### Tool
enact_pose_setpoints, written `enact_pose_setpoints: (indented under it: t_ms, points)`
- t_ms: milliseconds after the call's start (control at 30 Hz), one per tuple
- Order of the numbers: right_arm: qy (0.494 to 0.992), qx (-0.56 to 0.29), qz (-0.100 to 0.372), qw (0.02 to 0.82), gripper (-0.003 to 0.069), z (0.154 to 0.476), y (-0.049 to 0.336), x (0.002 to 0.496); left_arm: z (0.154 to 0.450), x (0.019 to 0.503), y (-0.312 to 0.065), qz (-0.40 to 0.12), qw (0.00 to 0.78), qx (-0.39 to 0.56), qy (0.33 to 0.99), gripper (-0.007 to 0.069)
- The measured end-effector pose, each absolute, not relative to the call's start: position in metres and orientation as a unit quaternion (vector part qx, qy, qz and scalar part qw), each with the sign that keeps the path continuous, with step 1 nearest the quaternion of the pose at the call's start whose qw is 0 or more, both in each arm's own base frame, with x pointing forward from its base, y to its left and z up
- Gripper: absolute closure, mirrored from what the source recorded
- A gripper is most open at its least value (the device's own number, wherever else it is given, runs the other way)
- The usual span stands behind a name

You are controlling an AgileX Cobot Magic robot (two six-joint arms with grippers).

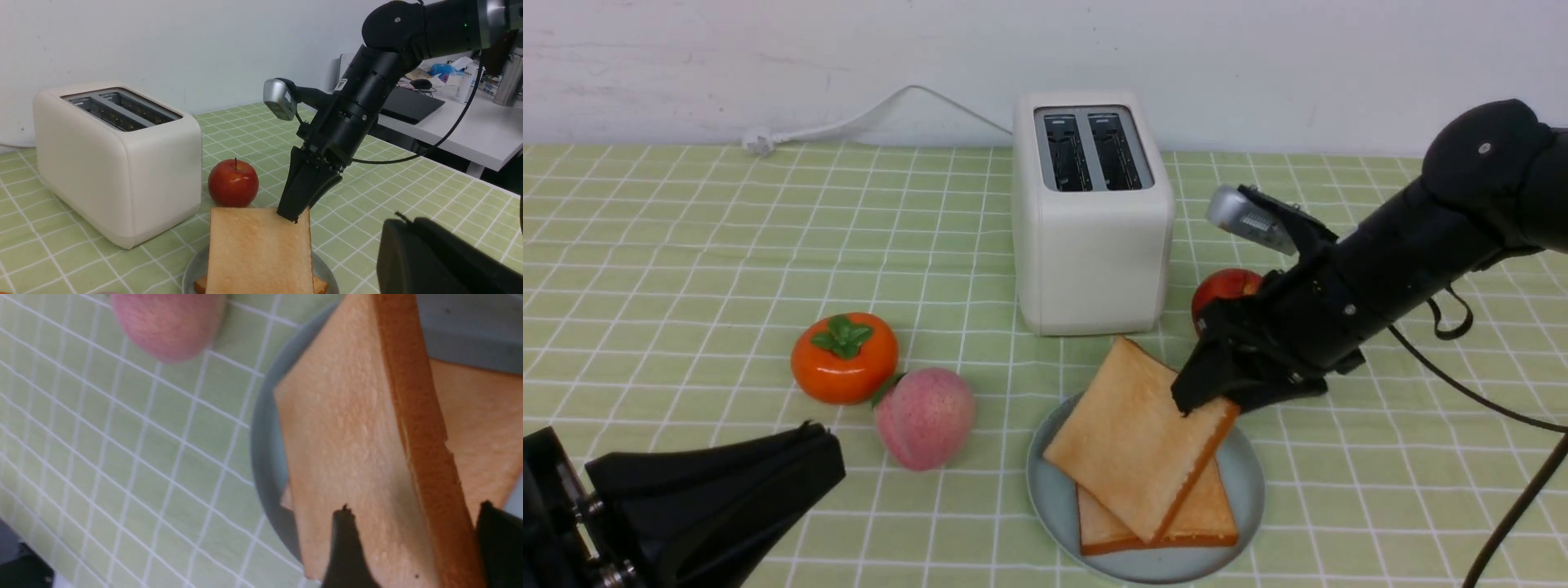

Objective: Take toasted bread from bread machine on green coffee tablecloth place on plate.

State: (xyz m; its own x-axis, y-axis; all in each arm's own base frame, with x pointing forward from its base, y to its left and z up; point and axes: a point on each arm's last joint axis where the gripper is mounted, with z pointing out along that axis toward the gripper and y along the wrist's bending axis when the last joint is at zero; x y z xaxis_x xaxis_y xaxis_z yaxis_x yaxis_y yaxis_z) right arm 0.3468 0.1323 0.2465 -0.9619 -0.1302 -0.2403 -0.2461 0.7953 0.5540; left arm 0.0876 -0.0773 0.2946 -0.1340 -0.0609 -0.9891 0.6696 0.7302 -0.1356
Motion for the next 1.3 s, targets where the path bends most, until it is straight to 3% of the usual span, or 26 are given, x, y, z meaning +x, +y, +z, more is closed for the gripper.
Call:
enact_pose_setpoints:
  t_ms: [133, 300, 367, 433, 500, 600, 733, 767, 833, 967, 1167, 1300]
  points:
    - [0.953, -0.108, 0.267, 0.096, 0.0187, 0.266, 0.127, 0.348, 0.295, 0.088, -0.077, -0.295, 0.620, 0.220, 0.693, 0.0625]
    - [0.957, -0.127, 0.227, 0.131, 0.0223, 0.320, 0.116, 0.332, 0.295, 0.088, -0.077, -0.294, 0.620, 0.220, 0.693, 0.0620]
    - [0.955, -0.135, 0.213, 0.157, 0.0269, 0.344, 0.110, 0.318, 0.295, 0.087, -0.077, -0.294, 0.621, 0.220, 0.692, 0.0620]
    - [0.950, -0.139, 0.193, 0.202, 0.0363, 0.375, 0.099, 0.289, 0.297, 0.085, -0.075, -0.296, 0.628, 0.220, 0.686, 0.0620]
    - [0.947, -0.136, 0.187, 0.221, 0.0413, 0.387, 0.094, 0.272, 0.299, 0.082, -0.073, -0.298, 0.634, 0.218, 0.679, 0.0620]
    - [0.943, -0.123, 0.170, 0.257, 0.0550, 0.404, 0.076, 0.214, 0.308, 0.071, -0.058, -0.289, 0.672, 0.190, 0.655, 0.0620]
    - [0.939, -0.095, 0.167, 0.285, 0.0657, 0.401, 0.056, 0.144, 0.314, 0.063, -0.031, -0.265, 0.712, 0.092, 0.644, 0.0620]
    - [0.941, -0.095, 0.166, 0.281, 0.0661, 0.398, 0.056, 0.144, 0.315, 0.063, -0.031, -0.266, 0.713, 0.090, 0.642, 0.0620]
    - [0.936, -0.066, 0.166, 0.305, 0.0668, 0.385, 0.044, 0.100, 0.310, 0.061, -0.018, -0.251, 0.720, 0.036, 0.646, 0.0620]
    - [0.922, -0.022, 0.165, 0.348, 0.0665, 0.357, 0.028, 0.053, 0.298, 0.061, -0.019, -0.254, 0.711, 0.037, 0.654, 0.0620]
    - [0.882, 0.020, 0.173, 0.437, 0.0663, 0.324, 0.016, 0.026, 0.285, 0.060, -0.028, -0.277, 0.695, 0.072, 0.660, 0.0616]
    - [0.825, 0.035, 0.191, 0.531, 0.0659, 0.305, 0.013, 0.027, 0.279, 0.061, -0.029, -0.274, 0.689, 0.074, 0.667, 0.0610]
